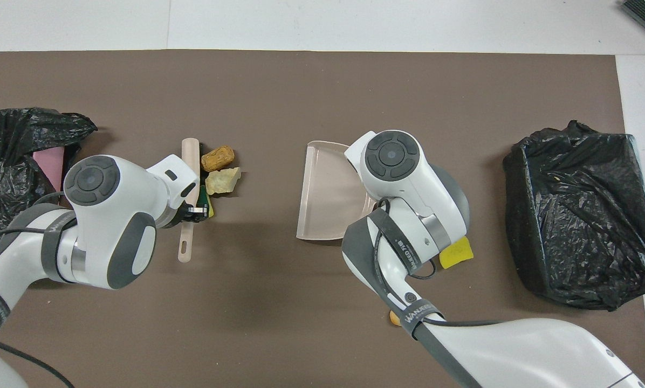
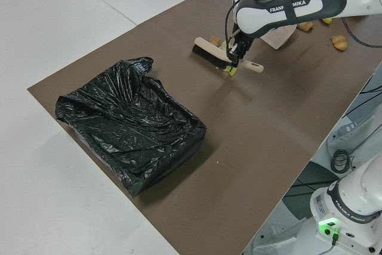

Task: Sweep and dump trash in bin
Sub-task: 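Push the scraps into the dustpan with the brush in the left gripper, then carry the loaded dustpan with the right gripper over the nearer trash bag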

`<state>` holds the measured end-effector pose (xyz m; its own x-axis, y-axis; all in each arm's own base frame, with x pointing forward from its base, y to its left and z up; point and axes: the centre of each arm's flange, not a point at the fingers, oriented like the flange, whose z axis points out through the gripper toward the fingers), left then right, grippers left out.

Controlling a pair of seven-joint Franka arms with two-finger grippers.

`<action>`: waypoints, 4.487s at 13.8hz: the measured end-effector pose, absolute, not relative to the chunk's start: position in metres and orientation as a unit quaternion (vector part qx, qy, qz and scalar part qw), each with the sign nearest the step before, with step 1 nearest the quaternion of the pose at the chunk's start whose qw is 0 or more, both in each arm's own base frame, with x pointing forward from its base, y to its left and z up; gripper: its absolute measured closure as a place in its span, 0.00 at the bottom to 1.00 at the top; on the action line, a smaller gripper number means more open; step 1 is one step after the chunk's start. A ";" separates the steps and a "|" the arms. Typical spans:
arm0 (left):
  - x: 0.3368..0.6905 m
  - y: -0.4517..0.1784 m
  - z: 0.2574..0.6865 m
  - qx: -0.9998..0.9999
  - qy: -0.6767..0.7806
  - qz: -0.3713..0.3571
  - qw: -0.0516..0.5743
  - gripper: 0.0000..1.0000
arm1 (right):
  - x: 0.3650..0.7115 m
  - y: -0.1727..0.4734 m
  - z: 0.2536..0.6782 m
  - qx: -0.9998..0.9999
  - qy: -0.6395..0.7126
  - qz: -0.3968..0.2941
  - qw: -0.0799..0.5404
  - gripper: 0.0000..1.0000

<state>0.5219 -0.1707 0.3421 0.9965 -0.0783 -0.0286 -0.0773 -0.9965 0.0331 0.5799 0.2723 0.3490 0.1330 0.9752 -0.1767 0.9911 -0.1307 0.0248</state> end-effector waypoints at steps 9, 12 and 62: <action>0.452 -0.330 0.355 0.986 -0.138 -0.010 0.096 0.74 | 0.581 0.268 0.348 0.742 0.664 -0.066 0.066 0.68; 0.444 -0.357 0.375 0.984 -0.131 0.002 0.118 0.74 | 0.580 0.268 0.348 0.742 0.664 -0.067 0.066 0.68; 0.242 -0.375 0.337 0.998 0.059 -0.014 0.031 0.74 | 0.546 -0.150 0.549 0.717 0.692 -0.033 0.070 0.68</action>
<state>0.2422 -0.3748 0.3366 0.9926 0.1174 -0.0323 0.1192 -0.9911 0.0593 0.5457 -0.1500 0.5486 0.0391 0.9888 -0.1442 0.9980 -0.0315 0.0547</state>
